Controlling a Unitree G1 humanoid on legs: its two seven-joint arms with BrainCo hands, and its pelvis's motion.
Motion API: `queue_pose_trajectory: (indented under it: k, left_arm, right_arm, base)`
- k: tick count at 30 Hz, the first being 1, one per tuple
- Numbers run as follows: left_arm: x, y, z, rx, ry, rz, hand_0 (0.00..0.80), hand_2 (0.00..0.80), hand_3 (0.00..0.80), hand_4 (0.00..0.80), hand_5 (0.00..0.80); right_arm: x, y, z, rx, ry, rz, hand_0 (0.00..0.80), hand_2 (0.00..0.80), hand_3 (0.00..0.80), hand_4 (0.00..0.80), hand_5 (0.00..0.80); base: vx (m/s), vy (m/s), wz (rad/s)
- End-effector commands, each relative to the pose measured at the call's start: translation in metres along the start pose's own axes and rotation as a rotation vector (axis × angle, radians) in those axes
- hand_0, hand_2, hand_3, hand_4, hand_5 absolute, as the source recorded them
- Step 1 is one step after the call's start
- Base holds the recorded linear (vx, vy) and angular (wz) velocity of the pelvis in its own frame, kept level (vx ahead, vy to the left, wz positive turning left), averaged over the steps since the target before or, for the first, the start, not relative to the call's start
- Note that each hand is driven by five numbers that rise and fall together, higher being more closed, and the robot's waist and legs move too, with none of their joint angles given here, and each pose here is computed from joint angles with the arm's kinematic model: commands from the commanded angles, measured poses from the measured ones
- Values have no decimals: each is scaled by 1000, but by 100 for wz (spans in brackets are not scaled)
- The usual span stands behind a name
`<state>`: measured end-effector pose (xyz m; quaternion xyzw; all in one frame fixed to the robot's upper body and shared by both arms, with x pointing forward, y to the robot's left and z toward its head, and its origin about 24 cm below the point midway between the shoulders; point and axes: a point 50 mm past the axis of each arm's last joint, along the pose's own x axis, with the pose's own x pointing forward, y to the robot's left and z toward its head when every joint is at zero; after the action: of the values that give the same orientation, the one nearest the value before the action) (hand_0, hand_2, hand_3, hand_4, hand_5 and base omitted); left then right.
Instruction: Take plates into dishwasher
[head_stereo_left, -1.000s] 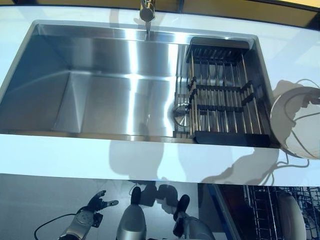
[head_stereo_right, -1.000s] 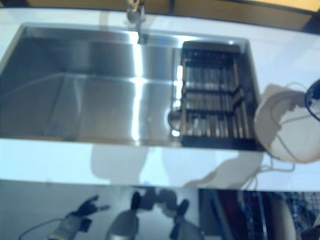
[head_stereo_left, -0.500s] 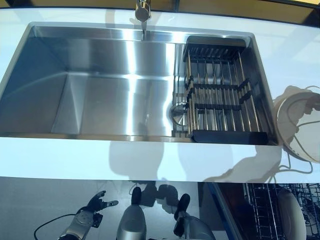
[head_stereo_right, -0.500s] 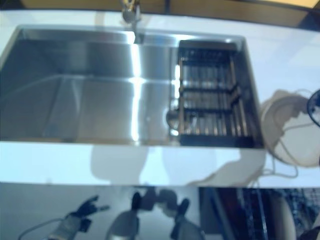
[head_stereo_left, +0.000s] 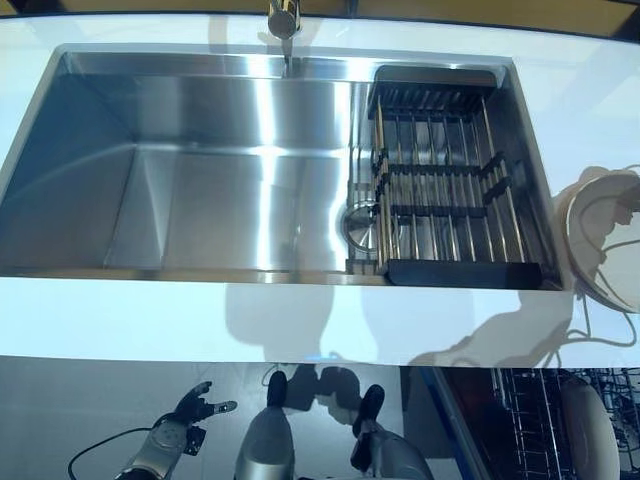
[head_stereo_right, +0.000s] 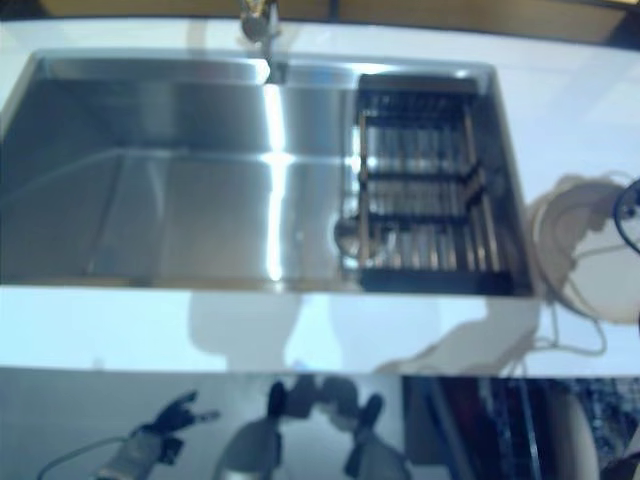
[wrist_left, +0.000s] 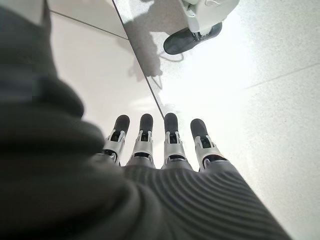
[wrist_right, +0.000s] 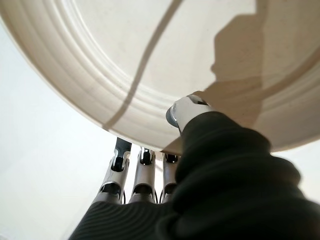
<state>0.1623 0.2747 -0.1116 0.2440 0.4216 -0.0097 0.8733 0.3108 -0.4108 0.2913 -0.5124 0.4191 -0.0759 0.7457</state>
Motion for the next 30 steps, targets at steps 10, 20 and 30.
queue_pose_trajectory:
  k: [10,20,30]
  left_arm:
    - [0,-4,3,23,-22,-31,0,0,0,0,0]
    - [-1,-7,2,17,-19,-40,0,0,0,0,0]
    - [-3,-1,-8,27,24,-20,0,0,0,0,0]
  right_arm:
    - [-20,-27,-3,-45,39,-172,0,0,0,0,0]
    - [-26,-35,-1,-34,38,-246,0,0,0,0,0]
    - [-39,-48,-9,0,33,-317,0,0,0,0,0]
  base:
    - [0,0,0]
    - [0,0,0]
    - [-8,-5,-2]
